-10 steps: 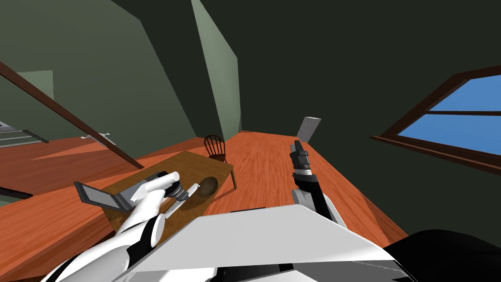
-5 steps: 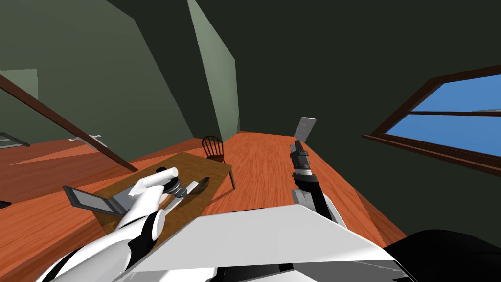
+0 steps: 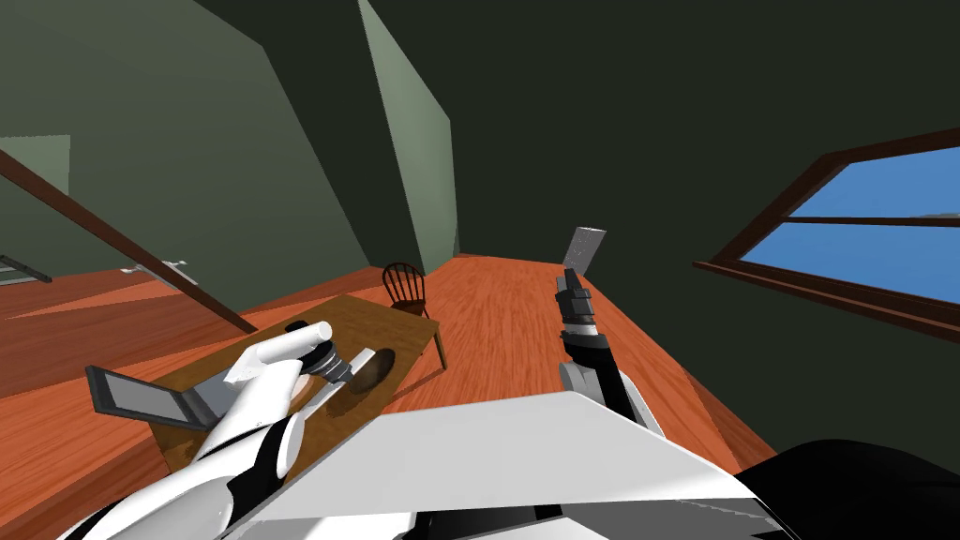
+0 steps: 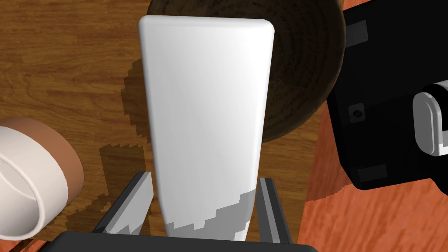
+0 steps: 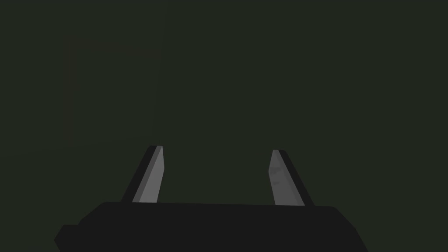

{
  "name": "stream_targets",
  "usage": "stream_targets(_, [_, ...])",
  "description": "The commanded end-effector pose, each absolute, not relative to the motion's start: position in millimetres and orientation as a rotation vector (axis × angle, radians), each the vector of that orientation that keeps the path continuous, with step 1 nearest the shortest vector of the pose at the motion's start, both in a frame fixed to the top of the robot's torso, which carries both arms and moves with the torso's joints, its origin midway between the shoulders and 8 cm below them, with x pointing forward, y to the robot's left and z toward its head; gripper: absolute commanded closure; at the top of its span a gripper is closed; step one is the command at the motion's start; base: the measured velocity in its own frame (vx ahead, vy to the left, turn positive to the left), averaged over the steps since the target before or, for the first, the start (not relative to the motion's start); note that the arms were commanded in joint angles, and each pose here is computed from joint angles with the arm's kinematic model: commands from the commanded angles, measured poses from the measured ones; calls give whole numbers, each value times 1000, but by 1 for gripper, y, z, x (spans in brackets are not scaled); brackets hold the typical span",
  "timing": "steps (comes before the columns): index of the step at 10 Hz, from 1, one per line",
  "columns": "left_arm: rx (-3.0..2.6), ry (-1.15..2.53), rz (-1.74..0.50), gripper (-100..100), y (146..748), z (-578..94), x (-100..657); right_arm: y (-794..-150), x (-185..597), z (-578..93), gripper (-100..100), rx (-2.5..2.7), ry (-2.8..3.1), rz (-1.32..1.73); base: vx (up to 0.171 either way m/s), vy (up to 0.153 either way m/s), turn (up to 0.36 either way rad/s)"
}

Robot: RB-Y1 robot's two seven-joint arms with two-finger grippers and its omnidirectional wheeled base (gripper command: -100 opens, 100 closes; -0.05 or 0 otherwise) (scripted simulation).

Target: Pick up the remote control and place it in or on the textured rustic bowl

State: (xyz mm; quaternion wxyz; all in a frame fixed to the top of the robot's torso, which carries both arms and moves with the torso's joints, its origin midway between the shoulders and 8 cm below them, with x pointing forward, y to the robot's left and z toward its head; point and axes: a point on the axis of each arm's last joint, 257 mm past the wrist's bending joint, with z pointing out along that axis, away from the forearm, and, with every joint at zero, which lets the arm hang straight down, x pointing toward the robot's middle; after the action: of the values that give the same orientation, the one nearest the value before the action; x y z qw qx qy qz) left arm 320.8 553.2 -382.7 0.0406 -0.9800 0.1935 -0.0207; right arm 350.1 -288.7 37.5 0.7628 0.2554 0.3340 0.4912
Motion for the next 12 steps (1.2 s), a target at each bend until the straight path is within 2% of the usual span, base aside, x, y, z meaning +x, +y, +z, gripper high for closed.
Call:
stream_targets(1, [-3025, 596, -52, 100, 551, -389, 308, -289, 350, 37, 0, 555, 726, 1068, 197, -89, 31])
stream_targets(5, [-3095, 606, -15, 100, 540, -408, 270, -289, 350, 37, 0, 555, 726, 1068, 205, -61, 57])
stream_targets(6, [-3083, 605, -20, 100, 540, -405, 274, -289, 350, 37, 0, 555, 726, 1068, 86, -26, 15])
stream_targets(7, [-3088, 606, -18, -100, 539, -406, 273, -289, 350, 38, 0, 555, 726, 1068, 17, -5, -4])
stream_targets(11, [-3088, 606, -18, -100, 539, -406, 273, -289, 350, 38, 0, 555, 726, 1068, 2, 0, 0])
stream_targets(12, [-3088, 606, -18, 0, 539, -406, 273, -289, 350, 38, 0, 555, 726, 1068, 0, 0, 0])
